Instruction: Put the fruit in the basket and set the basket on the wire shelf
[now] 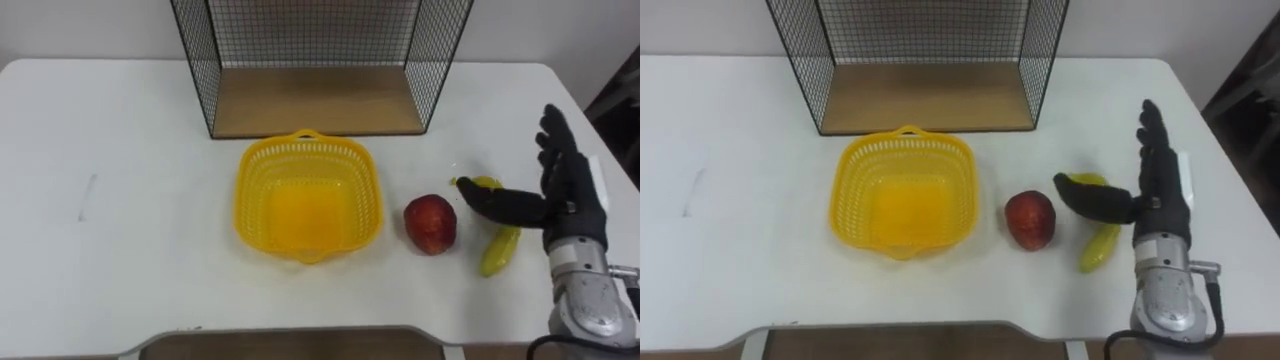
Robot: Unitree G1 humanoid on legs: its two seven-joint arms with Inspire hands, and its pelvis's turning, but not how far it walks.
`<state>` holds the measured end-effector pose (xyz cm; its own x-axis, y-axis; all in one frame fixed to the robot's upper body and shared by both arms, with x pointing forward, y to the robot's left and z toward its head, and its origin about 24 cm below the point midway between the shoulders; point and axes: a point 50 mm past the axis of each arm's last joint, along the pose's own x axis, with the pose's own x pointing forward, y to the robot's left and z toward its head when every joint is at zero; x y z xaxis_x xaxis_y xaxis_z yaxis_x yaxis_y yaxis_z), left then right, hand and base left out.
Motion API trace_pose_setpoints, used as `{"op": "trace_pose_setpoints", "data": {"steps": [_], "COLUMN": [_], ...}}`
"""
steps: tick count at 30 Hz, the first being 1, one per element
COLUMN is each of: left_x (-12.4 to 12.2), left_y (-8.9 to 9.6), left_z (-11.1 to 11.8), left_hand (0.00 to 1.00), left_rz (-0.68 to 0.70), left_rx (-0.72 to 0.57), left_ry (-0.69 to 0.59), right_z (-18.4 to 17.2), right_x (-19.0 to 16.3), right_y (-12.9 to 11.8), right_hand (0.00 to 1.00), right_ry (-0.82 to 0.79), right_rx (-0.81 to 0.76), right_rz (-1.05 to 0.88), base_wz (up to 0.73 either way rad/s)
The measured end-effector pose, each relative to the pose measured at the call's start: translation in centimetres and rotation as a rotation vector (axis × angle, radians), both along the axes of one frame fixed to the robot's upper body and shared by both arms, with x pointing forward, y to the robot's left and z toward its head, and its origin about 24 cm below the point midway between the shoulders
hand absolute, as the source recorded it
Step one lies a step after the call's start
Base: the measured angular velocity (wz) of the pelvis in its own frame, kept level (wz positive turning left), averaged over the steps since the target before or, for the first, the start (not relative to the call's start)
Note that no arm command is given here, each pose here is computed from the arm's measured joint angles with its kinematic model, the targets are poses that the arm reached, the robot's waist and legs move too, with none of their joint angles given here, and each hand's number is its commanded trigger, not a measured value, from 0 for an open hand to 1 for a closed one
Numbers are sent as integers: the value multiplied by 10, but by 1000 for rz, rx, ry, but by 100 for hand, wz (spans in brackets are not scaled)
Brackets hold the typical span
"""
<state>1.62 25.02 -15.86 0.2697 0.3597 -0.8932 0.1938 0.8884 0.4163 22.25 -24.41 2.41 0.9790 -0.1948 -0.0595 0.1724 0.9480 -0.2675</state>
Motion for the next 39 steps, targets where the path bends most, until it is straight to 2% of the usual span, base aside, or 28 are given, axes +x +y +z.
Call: {"op": "trace_pose_setpoints", "data": {"steps": [10, 39], "left_x": [9, -4], "left_y": [-2, -3], "left_z": [0, -2], "left_hand": [0, 0], "left_rz": [-44, -56], "left_rx": [-1, 2], "left_ry": [-11, 34], "right_z": [-18, -35], "right_x": [-2, -6], "right_y": [24, 35], "right_hand": [0, 0], "right_ry": [91, 150], "right_rx": [26, 95], "right_rz": [154, 193], "base_wz": [0, 0]}}
